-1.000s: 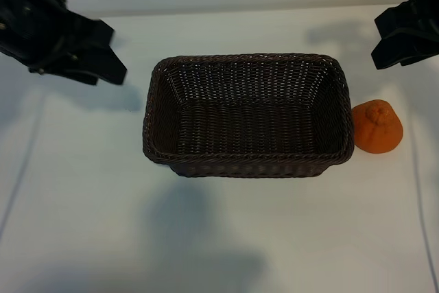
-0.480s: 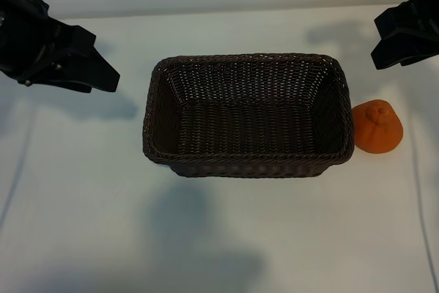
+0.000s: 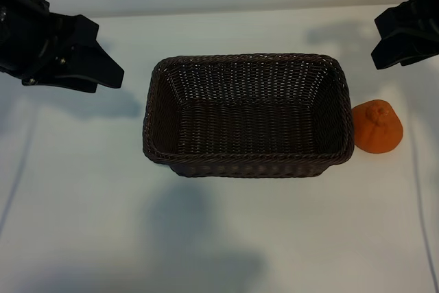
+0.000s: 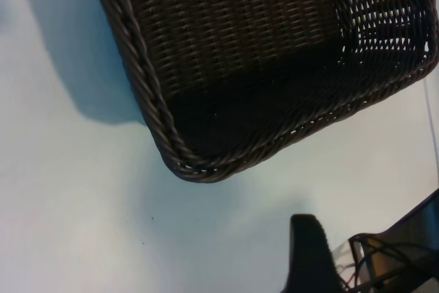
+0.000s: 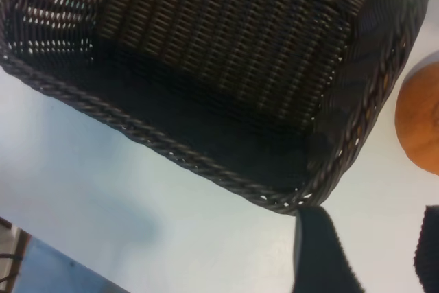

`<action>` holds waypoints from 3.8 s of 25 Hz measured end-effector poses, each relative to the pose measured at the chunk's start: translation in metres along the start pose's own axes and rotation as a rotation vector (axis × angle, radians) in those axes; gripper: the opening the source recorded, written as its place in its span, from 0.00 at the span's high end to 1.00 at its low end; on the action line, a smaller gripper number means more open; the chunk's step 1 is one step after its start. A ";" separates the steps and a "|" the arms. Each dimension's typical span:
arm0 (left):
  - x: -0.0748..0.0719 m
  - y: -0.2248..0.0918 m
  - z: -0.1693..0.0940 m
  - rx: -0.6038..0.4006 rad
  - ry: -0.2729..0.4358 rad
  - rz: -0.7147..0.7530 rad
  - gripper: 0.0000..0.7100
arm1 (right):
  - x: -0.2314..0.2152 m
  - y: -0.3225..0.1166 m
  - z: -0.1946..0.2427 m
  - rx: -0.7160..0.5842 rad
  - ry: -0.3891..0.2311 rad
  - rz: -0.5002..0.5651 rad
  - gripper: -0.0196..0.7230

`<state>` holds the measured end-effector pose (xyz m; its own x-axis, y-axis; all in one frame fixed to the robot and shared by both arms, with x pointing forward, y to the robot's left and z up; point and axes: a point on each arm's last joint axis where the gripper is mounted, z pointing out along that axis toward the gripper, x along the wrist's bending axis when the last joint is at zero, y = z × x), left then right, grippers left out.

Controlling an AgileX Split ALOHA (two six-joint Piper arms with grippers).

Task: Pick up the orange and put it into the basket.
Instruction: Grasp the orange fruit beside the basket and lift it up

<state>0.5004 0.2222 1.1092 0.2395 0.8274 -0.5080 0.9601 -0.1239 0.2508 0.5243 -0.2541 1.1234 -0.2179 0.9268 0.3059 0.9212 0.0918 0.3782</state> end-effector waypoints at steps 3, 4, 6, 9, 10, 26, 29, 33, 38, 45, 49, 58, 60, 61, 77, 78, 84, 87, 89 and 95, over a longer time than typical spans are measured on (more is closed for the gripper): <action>0.002 -0.003 0.003 0.014 -0.003 -0.023 0.34 | 0.000 0.000 0.000 0.000 0.000 0.000 0.49; 0.004 -0.005 0.007 0.028 -0.003 -0.032 0.34 | 0.000 0.000 0.000 0.000 0.000 0.000 0.49; 0.008 -0.010 0.014 0.058 -0.004 -0.051 0.34 | 0.000 0.000 0.000 0.000 0.000 0.000 0.49; 0.011 -0.014 0.019 0.079 -0.008 -0.063 0.34 | 0.000 0.000 0.000 0.000 0.000 0.000 0.49; 0.011 -0.015 0.020 0.080 -0.016 -0.063 0.34 | 0.000 0.000 0.000 0.000 0.000 0.000 0.49; 0.007 -0.014 0.020 0.065 -0.057 -0.003 0.34 | 0.000 0.000 0.000 0.000 0.000 0.000 0.49; 0.007 -0.014 0.020 0.065 -0.057 -0.003 0.34 | 0.000 0.000 0.000 0.000 0.000 0.000 0.49; 0.007 -0.014 0.020 0.065 -0.057 -0.002 0.34 | 0.000 0.000 0.000 0.000 -0.001 -0.009 0.49; 0.007 -0.014 0.020 0.065 -0.057 -0.001 0.34 | -0.002 0.000 0.000 0.004 -0.020 -0.054 0.49; 0.007 -0.014 0.020 0.065 -0.057 -0.001 0.34 | -0.003 -0.001 0.000 0.010 -0.035 -0.108 0.44; 0.007 -0.014 0.020 0.065 -0.057 -0.001 0.34 | -0.006 -0.001 0.003 0.025 -0.057 -0.128 0.42; 0.007 -0.013 0.020 0.056 -0.055 -0.001 0.34 | -0.011 0.001 0.008 0.049 -0.081 -0.135 0.35; 0.007 -0.013 0.020 0.056 -0.055 -0.001 0.34 | -0.012 0.001 0.008 0.051 -0.088 -0.138 0.35; 0.007 -0.013 0.020 0.055 -0.055 -0.001 0.34 | -0.012 0.001 0.008 0.052 -0.092 -0.140 0.35; 0.007 -0.012 0.020 0.052 -0.054 -0.001 0.34 | -0.031 0.008 0.026 0.078 -0.221 -0.090 0.34; 0.007 -0.012 0.020 0.052 -0.054 -0.001 0.34 | -0.033 0.008 0.029 0.088 -0.224 -0.081 0.34; 0.007 -0.012 0.020 0.052 -0.054 -0.001 0.34 | -0.045 0.013 0.049 0.128 -0.267 -0.026 0.34; 0.007 -0.012 0.020 0.052 -0.054 -0.001 0.34 | -0.051 0.014 0.059 0.154 -0.291 -0.008 0.34; 0.007 -0.012 0.020 0.052 -0.054 -0.001 0.34 | -0.054 0.016 0.065 0.159 -0.296 -0.006 0.34; 0.007 -0.012 0.020 0.052 -0.054 -0.001 0.34 | -0.060 0.020 0.079 0.156 -0.296 -0.001 0.34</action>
<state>0.4931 0.2190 1.0861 0.2443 0.7970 -0.5523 0.9662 -0.1520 0.2081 0.5810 -0.2788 1.0437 -0.1364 0.9902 0.0297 0.9643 0.1258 0.2332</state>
